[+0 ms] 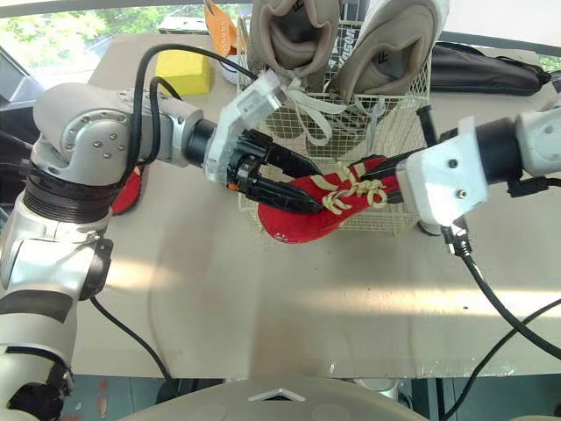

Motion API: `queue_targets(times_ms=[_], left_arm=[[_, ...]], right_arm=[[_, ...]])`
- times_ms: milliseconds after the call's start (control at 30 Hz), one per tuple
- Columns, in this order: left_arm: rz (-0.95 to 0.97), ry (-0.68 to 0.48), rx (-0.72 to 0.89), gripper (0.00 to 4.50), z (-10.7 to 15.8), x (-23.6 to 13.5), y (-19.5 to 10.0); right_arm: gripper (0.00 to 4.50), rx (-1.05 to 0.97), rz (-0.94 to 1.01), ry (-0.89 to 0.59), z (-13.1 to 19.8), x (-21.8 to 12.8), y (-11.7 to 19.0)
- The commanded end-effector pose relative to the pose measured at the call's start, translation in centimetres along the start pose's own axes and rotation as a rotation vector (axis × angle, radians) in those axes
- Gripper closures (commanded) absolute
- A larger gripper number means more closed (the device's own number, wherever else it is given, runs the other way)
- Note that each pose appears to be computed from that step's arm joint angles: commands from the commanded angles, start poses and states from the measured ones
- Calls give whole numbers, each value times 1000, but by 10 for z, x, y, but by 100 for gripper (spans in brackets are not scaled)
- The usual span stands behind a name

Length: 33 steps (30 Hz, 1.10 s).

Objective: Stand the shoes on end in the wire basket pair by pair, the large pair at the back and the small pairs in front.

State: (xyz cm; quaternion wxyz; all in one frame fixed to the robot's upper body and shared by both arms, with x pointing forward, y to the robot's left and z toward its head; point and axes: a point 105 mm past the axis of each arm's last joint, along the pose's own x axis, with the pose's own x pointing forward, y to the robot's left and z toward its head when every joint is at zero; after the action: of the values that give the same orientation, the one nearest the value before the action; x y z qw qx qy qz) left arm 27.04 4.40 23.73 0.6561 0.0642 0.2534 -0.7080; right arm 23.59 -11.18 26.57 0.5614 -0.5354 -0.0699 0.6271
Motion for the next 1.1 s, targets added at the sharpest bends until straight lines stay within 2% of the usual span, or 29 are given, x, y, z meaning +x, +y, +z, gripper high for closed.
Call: queue_targets(times_ms=[33, 133, 167, 200, 233, 267, 333, 400, 533, 633, 767, 900, 1000, 1100], left_arm=[[-19, 55, 23, 128, -6, 0, -3], [-34, 21, 16, 258, -5, -2, -5], [-37, 6, 14, 303, -5, -3, -5], [-46, -12, 11, 330, -4, -4, -7], [-50, -52, 12, 362, -1, -6, -9], [-51, -91, 12, 378, 0, -9, -11], [-33, -223, 44, 385, 4, -16, -15], [-2, -300, 69, 386, 5, -20, -16], [200, -461, 217, 386, 4, -25, -9], [275, -518, 298, 388, 5, -22, -9], [328, -535, 397, 389, 0, -10, -5], [303, -557, 428, 389, 1, -2, -4], [286, -566, 433, 389, 4, 1, -6], [296, -574, 429, 389, 4, -1, -6]], right_arm=[[442, -102, -56, -37, 19, -7, -17], [442, -44, -76, -64, 21, -5, -22], [338, -28, -85, -79, 22, -5, -23], [309, -12, -85, -88, 23, -5, -22], [245, 8, -103, -87, 23, -5, -23], [201, 31, -122, -77, 21, -6, -22], [104, 230, -186, -1, 1, -18, -11], [0, 369, -253, 28, -9, -27, -4], [0, 923, -446, -59, -31, -41, 36], [0, 1088, -527, -228, -21, -24, 46], [0, 1198, -614, -551, 9, 4, 20], [0, 1324, -701, -543, -1, 25, 5], [80, 1348, -737, -523, -5, 31, 1], [228, 1355, -733, -520, -4, 32, 2]])
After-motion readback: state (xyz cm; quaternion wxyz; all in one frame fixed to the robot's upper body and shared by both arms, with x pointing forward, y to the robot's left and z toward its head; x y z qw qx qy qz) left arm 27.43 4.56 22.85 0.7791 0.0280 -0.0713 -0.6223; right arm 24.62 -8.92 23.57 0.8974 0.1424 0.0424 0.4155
